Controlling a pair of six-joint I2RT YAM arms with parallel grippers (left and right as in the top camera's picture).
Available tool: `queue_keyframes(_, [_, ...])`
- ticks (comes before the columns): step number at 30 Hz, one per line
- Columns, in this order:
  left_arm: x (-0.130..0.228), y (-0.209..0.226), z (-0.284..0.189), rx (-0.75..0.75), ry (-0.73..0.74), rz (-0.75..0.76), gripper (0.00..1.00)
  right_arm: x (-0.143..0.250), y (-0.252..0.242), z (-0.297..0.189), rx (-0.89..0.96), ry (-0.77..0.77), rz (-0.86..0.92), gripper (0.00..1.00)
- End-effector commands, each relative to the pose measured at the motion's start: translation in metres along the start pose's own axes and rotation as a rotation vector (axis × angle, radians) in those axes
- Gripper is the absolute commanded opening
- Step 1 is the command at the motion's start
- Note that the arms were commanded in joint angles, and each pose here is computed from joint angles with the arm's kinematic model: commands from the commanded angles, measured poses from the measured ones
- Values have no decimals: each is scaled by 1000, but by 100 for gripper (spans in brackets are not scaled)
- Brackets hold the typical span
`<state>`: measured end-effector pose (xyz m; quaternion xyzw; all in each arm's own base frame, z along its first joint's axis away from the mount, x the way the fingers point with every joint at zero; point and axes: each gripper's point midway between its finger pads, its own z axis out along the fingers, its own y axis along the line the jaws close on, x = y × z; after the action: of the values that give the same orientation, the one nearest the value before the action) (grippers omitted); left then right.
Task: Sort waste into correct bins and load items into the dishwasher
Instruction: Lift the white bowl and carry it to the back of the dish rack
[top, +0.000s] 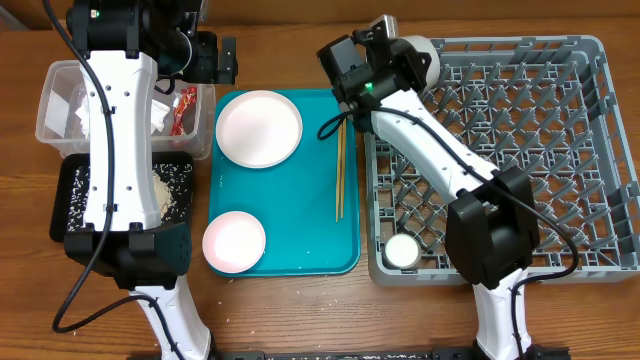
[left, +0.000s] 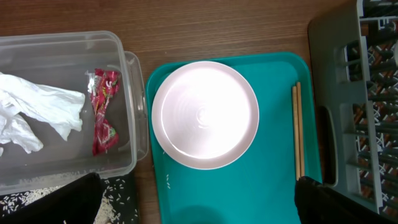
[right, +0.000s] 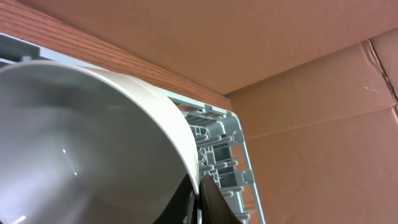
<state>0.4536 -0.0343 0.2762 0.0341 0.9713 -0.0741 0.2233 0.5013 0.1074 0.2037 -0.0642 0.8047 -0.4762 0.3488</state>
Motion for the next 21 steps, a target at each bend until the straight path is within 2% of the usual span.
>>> queue_keyframes(1, [-5, -1, -6, -5, -25, 1, 100, 3, -2, 4, 31, 4, 2, 4])
queue_keyframes(9, [-5, -1, -6, -5, -25, 1, 100, -2, -4, 4, 48, -10, 41, 4])
queue_keyframes(21, [-5, -1, -6, -5, -25, 1, 100, 12, 8, 18, 133, 23, -31, 4])
